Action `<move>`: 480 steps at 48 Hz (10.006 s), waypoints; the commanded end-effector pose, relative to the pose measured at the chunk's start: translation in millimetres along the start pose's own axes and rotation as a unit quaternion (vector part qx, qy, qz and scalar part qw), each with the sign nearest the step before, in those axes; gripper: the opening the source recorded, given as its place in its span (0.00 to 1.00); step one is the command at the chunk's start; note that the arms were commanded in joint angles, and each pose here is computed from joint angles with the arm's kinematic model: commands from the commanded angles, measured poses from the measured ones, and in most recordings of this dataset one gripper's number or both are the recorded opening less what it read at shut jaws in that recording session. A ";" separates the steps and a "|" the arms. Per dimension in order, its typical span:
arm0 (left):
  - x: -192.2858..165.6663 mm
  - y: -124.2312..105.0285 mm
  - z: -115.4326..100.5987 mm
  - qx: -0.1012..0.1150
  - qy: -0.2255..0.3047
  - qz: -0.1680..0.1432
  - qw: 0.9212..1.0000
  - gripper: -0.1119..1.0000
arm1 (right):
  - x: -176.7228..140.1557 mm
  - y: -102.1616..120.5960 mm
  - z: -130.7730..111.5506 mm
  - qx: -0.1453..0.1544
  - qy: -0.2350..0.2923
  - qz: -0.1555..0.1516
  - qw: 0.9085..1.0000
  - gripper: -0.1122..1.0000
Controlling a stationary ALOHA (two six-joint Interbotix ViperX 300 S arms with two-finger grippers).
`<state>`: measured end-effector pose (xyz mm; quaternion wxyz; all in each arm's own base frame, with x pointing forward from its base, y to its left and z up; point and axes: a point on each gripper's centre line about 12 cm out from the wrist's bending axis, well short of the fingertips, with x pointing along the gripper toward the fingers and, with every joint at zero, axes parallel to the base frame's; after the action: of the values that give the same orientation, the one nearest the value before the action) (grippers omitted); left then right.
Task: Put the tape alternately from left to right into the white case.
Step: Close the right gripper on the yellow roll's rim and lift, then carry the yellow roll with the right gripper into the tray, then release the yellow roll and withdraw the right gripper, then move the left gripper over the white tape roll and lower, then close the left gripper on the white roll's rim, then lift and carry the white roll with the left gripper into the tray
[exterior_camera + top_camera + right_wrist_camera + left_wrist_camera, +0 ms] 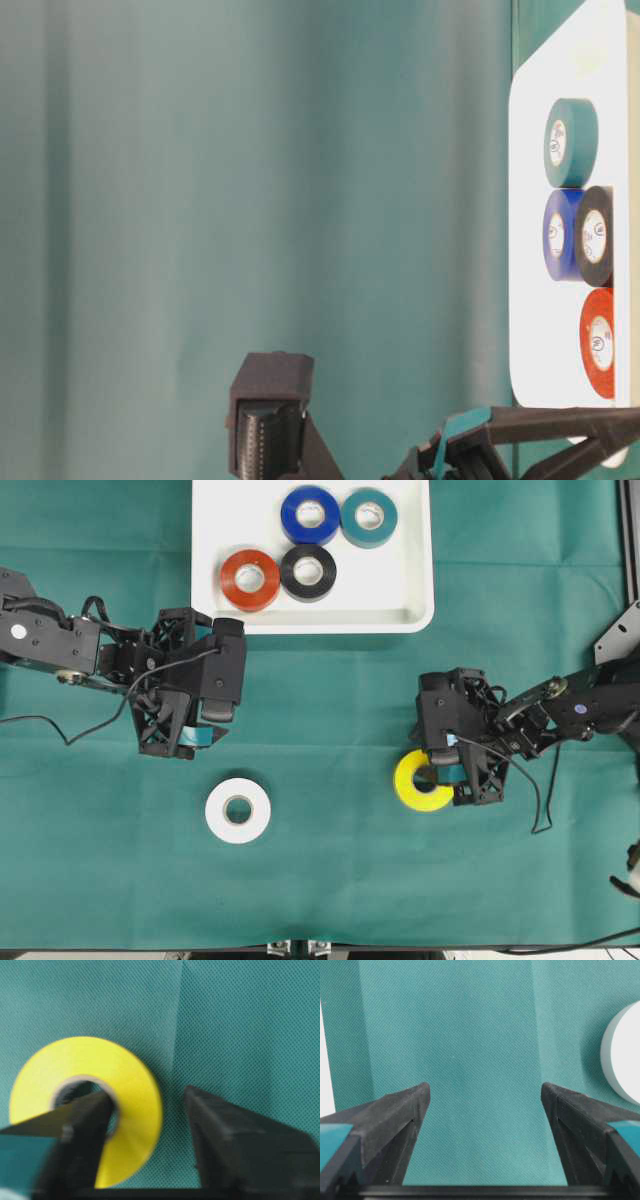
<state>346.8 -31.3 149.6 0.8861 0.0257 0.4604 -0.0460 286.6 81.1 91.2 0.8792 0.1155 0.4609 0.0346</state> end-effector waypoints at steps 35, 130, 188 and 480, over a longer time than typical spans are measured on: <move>-5.6 -0.5 3.2 -0.001 -0.014 0.000 1.000 0.75 | -48.2 9.6 48.9 0.004 -0.101 0.022 0.995 0.36; -3.3 -1.0 1.9 0.000 -0.015 -0.001 1.000 0.75 | -46.3 -187.5 101.7 0.135 -0.128 -0.190 0.964 0.36; -4.3 -1.0 1.0 0.000 -0.016 -0.001 1.000 0.75 | -65.9 -140.9 111.3 0.078 -0.162 -0.152 0.972 0.81; -27.3 163.6 13.7 -0.128 -0.059 0.142 0.980 0.08 | -54.2 -39.9 66.8 -0.036 -0.121 -0.050 0.991 0.81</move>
<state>358.3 121.9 171.3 0.8984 -0.0257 0.4200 0.1256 303.8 19.9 151.0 0.9257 0.0620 0.3728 -0.0122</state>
